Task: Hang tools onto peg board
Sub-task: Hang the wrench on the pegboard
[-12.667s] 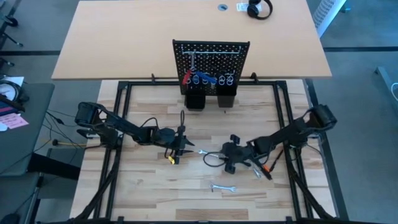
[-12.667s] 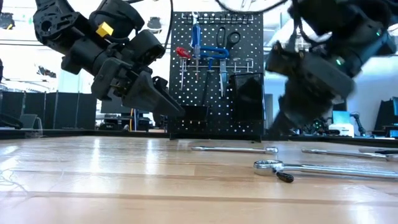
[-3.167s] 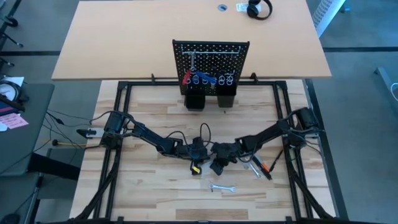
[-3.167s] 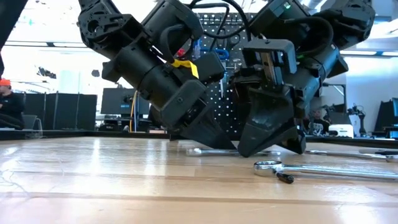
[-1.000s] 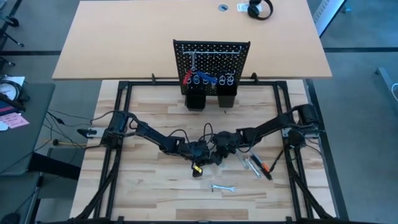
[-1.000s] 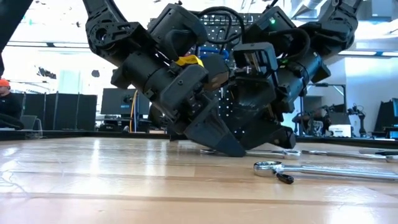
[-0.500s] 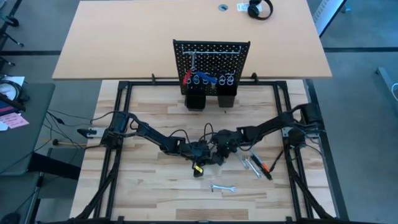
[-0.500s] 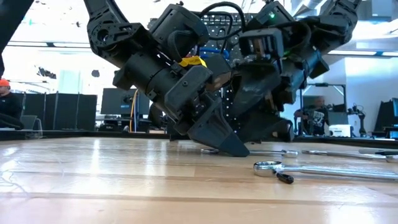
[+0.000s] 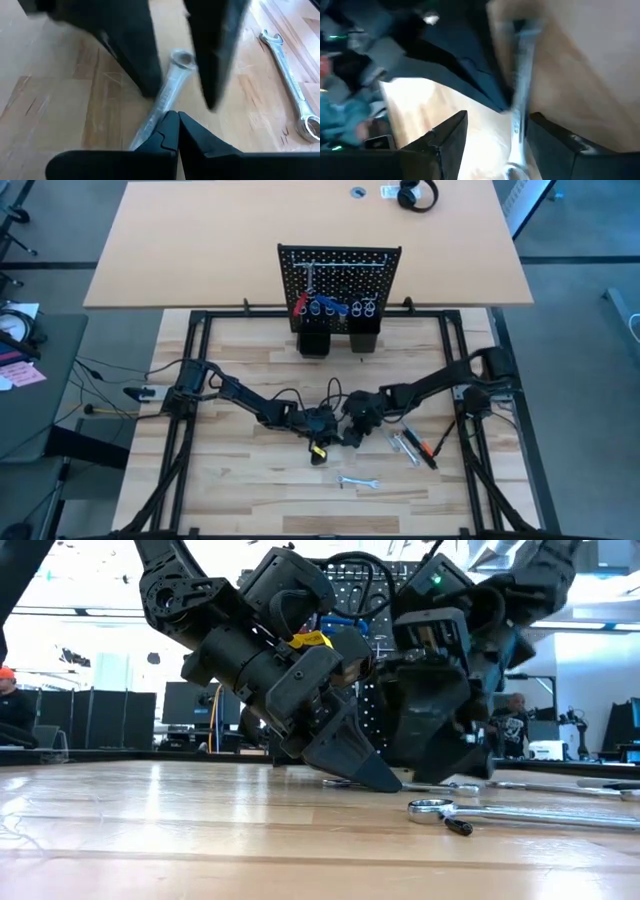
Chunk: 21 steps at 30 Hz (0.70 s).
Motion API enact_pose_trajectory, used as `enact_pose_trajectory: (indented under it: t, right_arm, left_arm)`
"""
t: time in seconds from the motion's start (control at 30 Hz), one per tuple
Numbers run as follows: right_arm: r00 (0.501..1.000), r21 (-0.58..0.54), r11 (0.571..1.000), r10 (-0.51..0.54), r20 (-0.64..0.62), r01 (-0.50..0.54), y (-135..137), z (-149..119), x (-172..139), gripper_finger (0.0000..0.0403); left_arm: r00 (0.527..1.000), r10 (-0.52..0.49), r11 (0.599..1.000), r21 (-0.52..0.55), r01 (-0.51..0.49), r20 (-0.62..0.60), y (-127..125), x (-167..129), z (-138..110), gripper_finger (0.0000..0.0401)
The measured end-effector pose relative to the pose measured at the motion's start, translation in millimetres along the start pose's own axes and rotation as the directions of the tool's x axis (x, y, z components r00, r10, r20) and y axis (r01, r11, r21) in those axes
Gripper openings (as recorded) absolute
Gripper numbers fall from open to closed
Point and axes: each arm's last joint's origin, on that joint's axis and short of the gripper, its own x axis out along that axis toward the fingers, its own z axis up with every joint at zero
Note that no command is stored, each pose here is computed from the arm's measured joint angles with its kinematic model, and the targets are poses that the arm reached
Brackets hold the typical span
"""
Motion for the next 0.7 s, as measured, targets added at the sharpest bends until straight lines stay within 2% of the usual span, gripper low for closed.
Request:
enact_pose_trajectory:
  t: [0.07, 0.17, 0.3, 0.5, 0.6, 0.7]
  right_arm:
    - [0.998, 0.01, 0.998, 0.061, -0.009, -0.061, -1, 2, 8, 0.0217]
    - [0.995, 0.021, 0.995, 0.096, 0.0, -0.096, 0, 4, 15, 0.0217]
    - [0.996, 0.016, 0.996, 0.085, -0.01, -0.085, 2, 7, 16, 0.0217]
    - [0.997, -0.049, 0.996, 0.074, 0.008, -0.074, 7, 7, 11, 0.0211]
    - [0.999, -0.068, 0.997, 0.039, 0.009, -0.038, 6, 4, 12, 0.0181]
    - [1.0, -0.071, 0.997, -0.014, 0.011, 0.015, 4, 1, 13, 0.0129]
  left_arm:
    - [1.0, 0.001, 1.0, -0.004, -0.001, 0.004, 0, 1, -1, 0.0]
    - [1.0, 0.003, 1.0, -0.008, -0.003, 0.003, 0, 1, -1, 0.0]
    - [1.0, 0.01, 1.0, -0.009, -0.01, 0.01, 1, 1, 0, 0.0]
    - [1.0, 0.011, 1.0, -0.009, -0.011, 0.011, 1, 1, 0, 0.0]
    - [1.0, 0.011, 1.0, -0.009, -0.011, 0.011, 1, 1, 0, 0.0]
    - [1.0, 0.011, 1.0, -0.009, -0.011, 0.012, 1, 1, 0, 0.0]
